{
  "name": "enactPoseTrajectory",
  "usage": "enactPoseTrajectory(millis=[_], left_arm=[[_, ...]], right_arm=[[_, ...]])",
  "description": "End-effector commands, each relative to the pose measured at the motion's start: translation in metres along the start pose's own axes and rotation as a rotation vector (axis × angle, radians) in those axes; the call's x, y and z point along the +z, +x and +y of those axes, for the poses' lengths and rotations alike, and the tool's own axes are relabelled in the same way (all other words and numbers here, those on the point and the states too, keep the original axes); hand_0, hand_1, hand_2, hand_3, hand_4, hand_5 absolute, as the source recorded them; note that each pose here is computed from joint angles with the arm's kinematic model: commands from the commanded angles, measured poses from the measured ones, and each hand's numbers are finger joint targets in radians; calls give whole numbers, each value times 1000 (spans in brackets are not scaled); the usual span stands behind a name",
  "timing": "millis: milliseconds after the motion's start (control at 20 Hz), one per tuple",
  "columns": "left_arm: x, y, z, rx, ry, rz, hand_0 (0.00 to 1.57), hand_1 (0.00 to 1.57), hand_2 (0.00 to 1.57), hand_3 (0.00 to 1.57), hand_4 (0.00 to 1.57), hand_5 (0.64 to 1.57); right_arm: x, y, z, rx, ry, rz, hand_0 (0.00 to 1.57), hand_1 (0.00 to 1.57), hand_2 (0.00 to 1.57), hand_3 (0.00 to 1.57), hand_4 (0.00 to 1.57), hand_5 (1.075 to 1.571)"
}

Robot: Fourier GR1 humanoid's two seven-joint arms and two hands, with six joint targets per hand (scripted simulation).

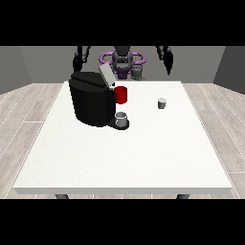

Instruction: Insert the coffee pod into the coffee machine and close the lid

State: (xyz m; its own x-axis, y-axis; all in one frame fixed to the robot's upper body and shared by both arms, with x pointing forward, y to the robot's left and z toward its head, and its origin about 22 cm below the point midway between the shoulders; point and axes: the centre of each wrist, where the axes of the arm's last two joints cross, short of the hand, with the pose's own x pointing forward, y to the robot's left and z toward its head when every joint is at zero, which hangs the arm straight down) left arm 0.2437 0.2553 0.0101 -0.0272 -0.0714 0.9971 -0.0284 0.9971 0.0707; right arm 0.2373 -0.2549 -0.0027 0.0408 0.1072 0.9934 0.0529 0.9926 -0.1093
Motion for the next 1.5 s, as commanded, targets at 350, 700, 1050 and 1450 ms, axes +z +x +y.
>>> enactPoseTrajectory(millis=[350, 700, 1050, 1450], left_arm=[[13, -17, 7, 61, -105, -150, 0, 0, 0, 0, 304, 1571], [-10, 0, 46, -103, -108, -121, 0, 0, 0, 0, 320, 1571], [-38, 13, 75, -235, -56, -81, 0, 0, 0, 0, 0, 1571], [-79, 26, 98, -313, -49, 44, 0, 0, 0, 0, 0, 1571]], right_arm=[[-7, -4, -7, -74, -160, -103, 0, 0, 0, 0, 109, 1571], [3, -14, 4, -69, -131, -110, 0, 0, 0, 0, 217, 1571], [-11, -1, -9, -132, -79, -212, 0, 0, 0, 0, 186, 1571], [-23, 26, 34, -132, -25, -168, 0, 0, 0, 0, 259, 1571]])
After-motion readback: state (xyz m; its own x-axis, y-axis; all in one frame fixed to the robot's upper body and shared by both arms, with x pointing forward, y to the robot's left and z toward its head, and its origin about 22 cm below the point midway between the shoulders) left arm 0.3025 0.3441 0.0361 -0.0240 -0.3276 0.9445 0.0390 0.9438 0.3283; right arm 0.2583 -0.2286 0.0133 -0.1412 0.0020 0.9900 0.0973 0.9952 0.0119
